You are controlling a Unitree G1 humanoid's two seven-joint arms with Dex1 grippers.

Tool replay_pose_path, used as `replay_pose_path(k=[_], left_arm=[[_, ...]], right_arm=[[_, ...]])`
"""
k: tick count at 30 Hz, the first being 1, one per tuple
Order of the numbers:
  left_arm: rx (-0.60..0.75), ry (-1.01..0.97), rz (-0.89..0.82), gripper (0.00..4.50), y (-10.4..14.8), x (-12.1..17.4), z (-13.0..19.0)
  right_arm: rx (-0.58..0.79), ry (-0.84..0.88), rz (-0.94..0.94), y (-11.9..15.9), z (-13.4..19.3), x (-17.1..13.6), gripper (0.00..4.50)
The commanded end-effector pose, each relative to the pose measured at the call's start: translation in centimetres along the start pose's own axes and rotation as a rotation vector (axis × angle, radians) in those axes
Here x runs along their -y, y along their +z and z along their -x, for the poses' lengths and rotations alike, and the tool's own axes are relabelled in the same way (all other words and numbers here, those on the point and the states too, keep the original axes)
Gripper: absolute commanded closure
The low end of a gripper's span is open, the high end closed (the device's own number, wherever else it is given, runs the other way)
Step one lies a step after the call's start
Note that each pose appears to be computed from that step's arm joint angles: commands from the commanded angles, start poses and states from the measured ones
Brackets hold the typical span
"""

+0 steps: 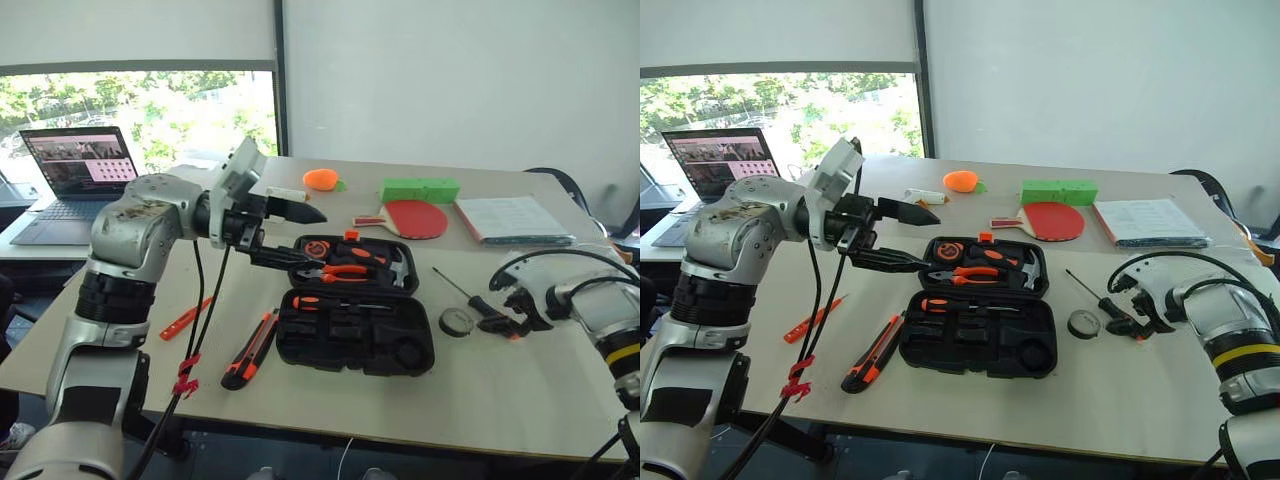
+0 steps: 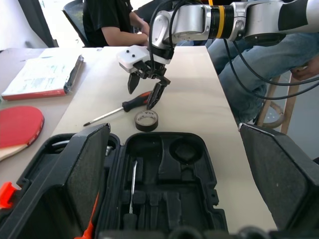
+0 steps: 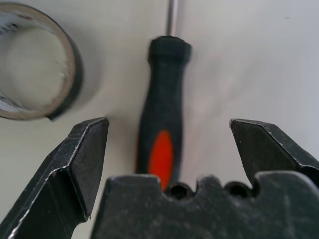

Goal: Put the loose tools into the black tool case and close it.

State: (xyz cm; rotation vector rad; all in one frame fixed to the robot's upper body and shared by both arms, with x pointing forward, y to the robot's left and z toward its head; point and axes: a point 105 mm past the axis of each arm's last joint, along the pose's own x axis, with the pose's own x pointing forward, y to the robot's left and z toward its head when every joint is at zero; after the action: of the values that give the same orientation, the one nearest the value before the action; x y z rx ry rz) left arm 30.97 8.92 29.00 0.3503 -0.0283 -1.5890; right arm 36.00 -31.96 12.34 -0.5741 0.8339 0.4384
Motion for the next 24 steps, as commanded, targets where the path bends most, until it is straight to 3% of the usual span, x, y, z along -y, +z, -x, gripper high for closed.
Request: replay_pose_path(k=[1,3,6,11,15,18,21,24], left_arm=[[0.007,0.012,-0.079,0.0,1.6,0.4,0.3],[0.005,0.014,-0.081,0.0,1.5,0.5,0.4],[0.007,0.015,-0.079,0.0,1.4,0.5,0.4],[0.012,0.012,-0.083,0.0,1.4,0.3,0.4],[0.002,0.031,-0.072,0.0,1.2,0.1,0.9],[-0.038,0.056,-0.075,0.0,0.5,0.0,1.9],[-0.057,0.1,-0.05,0.0,0.3,-0.3,3.3],[-0.097,0.107,-0.034,0.0,-0.3,0.2,4.4]], right_arm=[[-0.02,-0.004,0.016,-0.6,-0.1,0.4,0.51],[-0.007,0.009,0.017,-0.5,-0.2,0.3,0.94],[-0.001,0.018,0.012,-0.5,-0.2,0.2,2.06],[0.013,0.01,0.016,-0.6,0.0,0.4,3.49],[0.118,-0.007,-0.04,0.9,1.6,0.9,3.5],[0.298,0.047,-0.003,4.8,4.1,0.0,3.5],[0.385,0.096,0.219,8.5,5.9,-2.2,3.5],[0.405,0.189,0.397,11.1,5.8,-5.3,3.5]])
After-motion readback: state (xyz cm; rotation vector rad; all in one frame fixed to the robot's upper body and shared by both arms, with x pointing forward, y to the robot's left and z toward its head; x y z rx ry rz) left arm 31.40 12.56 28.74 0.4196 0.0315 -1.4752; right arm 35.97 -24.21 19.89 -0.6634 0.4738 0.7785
